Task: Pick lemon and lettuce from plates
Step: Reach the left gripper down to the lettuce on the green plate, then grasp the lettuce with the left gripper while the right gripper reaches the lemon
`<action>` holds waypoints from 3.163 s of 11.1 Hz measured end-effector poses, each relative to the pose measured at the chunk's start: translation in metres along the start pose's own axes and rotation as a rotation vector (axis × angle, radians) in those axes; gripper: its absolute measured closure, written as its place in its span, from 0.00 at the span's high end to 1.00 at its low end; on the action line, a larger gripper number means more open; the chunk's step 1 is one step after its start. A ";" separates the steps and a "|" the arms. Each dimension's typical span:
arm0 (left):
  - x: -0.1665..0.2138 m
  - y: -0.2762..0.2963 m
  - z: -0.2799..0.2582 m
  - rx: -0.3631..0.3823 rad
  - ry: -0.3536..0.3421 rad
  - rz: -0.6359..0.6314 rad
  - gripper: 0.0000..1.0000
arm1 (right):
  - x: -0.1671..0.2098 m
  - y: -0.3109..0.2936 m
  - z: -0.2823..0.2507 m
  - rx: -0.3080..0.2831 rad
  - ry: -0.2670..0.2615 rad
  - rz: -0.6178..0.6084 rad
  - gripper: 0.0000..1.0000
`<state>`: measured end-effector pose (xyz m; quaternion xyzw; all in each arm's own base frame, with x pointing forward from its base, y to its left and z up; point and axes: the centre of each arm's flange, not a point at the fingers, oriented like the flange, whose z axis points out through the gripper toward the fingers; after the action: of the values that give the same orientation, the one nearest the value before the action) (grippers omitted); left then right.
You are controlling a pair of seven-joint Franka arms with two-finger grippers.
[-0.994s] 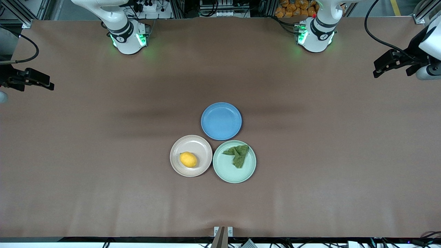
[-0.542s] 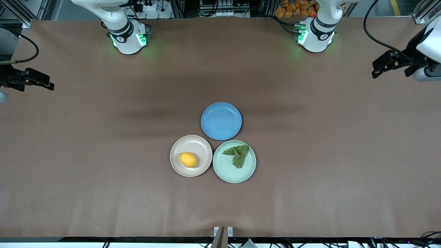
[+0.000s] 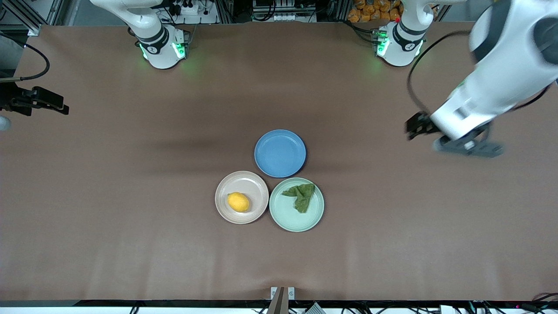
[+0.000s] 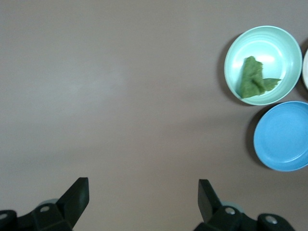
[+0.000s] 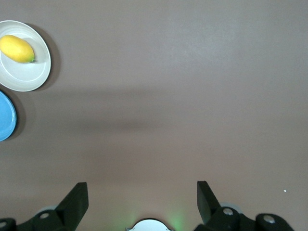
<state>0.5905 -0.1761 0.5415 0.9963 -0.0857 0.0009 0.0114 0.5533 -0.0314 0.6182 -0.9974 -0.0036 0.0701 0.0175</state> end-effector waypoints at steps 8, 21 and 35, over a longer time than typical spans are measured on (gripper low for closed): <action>0.062 0.156 0.183 -0.135 0.189 0.187 1.00 | 0.002 -0.024 0.001 -0.004 0.001 -0.044 1.00; 0.062 0.229 0.350 -0.120 0.277 0.272 0.89 | 0.048 -0.135 0.056 0.033 0.019 0.097 1.00; 0.077 0.236 0.277 -0.134 0.298 0.107 0.04 | 0.137 -0.311 0.279 0.084 0.111 0.153 1.00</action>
<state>0.6255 -0.4282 0.2698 0.9762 -0.1357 0.1434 0.0902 0.6485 0.2901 0.3341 -0.9955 0.0765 0.0162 0.0539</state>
